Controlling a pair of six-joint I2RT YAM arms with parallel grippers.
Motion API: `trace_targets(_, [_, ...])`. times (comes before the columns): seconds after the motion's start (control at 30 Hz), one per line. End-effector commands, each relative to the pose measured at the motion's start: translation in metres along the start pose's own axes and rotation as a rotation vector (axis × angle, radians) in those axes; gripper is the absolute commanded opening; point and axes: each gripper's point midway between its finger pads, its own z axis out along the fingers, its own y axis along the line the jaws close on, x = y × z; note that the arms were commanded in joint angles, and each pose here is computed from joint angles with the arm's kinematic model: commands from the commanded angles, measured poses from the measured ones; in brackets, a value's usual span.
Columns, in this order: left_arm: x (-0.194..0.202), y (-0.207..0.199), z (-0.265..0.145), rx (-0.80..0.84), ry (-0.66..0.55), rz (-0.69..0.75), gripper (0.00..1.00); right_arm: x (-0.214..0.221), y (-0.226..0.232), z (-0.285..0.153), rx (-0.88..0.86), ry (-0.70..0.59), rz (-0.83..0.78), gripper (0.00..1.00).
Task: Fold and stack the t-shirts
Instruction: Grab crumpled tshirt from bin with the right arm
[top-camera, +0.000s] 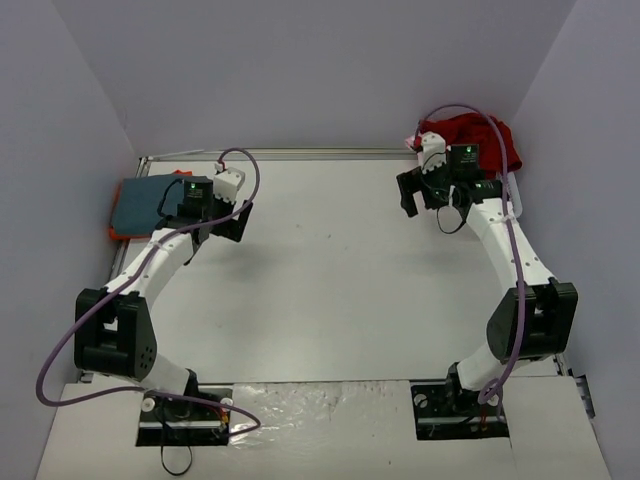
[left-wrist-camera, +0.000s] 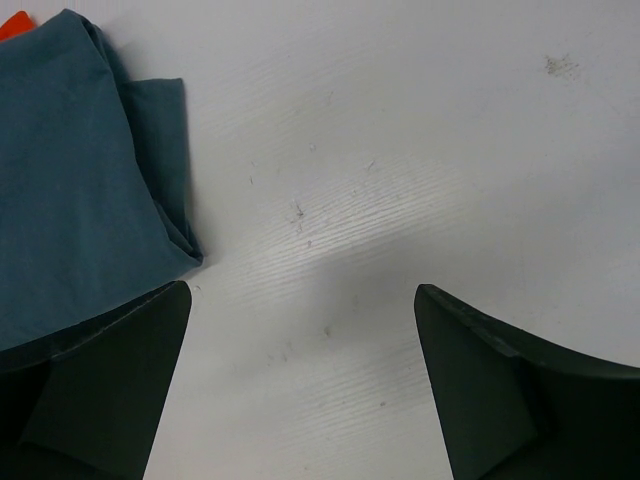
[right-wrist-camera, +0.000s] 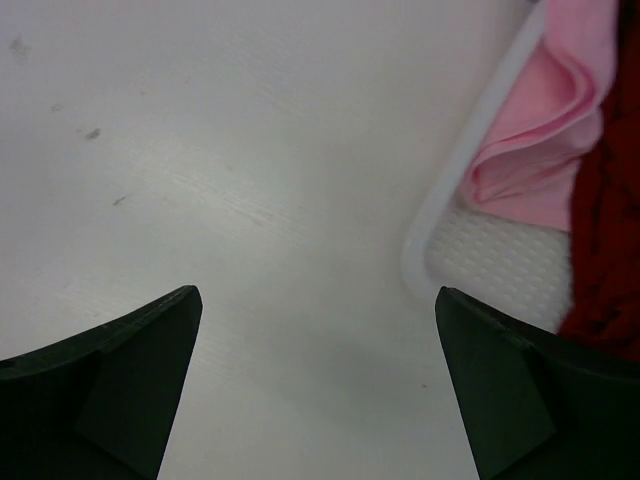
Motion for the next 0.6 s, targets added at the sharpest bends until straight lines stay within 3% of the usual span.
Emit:
trace_targets(0.0, [-0.039,0.002,-0.013,0.005,-0.116,-0.004,0.94,-0.044,-0.058,-0.018,0.306,-0.04,-0.061,1.0])
trace_targets(0.27, [-0.039,0.018,-0.013,-0.092,-0.094,-0.024,0.94,-0.062,-0.132,-0.012,0.682,-0.042,-0.042,1.0])
trace_targets(0.57, [-0.023,0.014,-0.012,-0.084,-0.063,-0.03,0.94,-0.044,-0.184,0.03,0.853,0.032,0.023,1.0])
